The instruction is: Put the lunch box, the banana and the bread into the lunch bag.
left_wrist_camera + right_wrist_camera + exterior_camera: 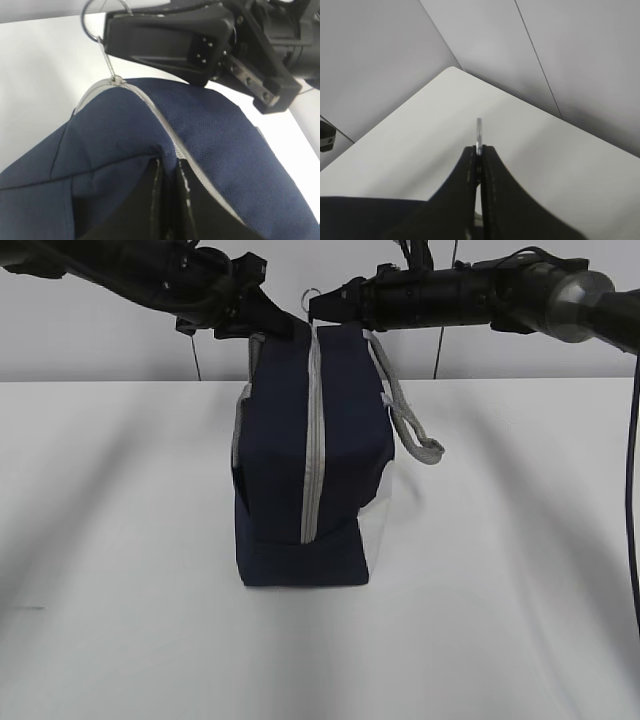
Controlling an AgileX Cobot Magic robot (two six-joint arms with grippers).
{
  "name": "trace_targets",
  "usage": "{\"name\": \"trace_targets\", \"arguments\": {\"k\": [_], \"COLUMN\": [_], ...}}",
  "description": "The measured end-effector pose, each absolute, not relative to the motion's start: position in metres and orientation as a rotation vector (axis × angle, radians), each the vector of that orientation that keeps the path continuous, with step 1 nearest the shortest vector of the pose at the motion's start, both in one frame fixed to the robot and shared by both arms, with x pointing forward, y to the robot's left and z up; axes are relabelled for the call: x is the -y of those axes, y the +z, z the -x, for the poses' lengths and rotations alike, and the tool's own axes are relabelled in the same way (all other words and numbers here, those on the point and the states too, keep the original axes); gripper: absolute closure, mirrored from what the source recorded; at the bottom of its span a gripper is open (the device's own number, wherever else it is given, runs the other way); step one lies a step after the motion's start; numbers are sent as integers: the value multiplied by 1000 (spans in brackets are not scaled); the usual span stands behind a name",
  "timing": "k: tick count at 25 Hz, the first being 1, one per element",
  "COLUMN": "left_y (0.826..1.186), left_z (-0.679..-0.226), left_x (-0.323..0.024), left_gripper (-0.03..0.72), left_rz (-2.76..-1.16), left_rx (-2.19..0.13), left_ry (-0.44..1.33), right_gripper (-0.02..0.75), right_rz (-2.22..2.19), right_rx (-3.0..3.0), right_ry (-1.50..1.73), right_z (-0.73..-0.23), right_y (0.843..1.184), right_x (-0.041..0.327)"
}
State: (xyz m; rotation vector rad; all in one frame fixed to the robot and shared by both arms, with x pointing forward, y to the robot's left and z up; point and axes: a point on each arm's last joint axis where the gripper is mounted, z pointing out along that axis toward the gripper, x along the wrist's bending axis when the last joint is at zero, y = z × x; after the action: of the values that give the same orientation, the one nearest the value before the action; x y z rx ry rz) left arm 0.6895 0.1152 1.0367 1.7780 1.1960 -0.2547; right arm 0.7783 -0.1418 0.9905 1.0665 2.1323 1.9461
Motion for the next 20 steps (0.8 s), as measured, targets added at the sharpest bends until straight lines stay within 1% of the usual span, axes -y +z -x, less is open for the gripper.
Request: {"name": "trace_targets", "arguments": {"k": [7, 15, 20], "left_y": [1040, 1052, 1052], "left_z": [-686, -677, -676], "left_x": [-113, -111, -111], "left_gripper": [687, 687, 688], "left_rz": [-1835, -1890, -1911], "left_rx": [-1106, -1018, -983], "left_ry": [-235, -219, -216], "right_gripper": [732, 732, 732], "right_rz": [-1075, -1087, -1092], "right_rx": [-2134, -2155, -2169], "right_ry": [1977, 1989, 1987], "right_z": [-778, -776, -775], "right_y": [992, 991, 991], "right_x": [145, 145, 145]}}
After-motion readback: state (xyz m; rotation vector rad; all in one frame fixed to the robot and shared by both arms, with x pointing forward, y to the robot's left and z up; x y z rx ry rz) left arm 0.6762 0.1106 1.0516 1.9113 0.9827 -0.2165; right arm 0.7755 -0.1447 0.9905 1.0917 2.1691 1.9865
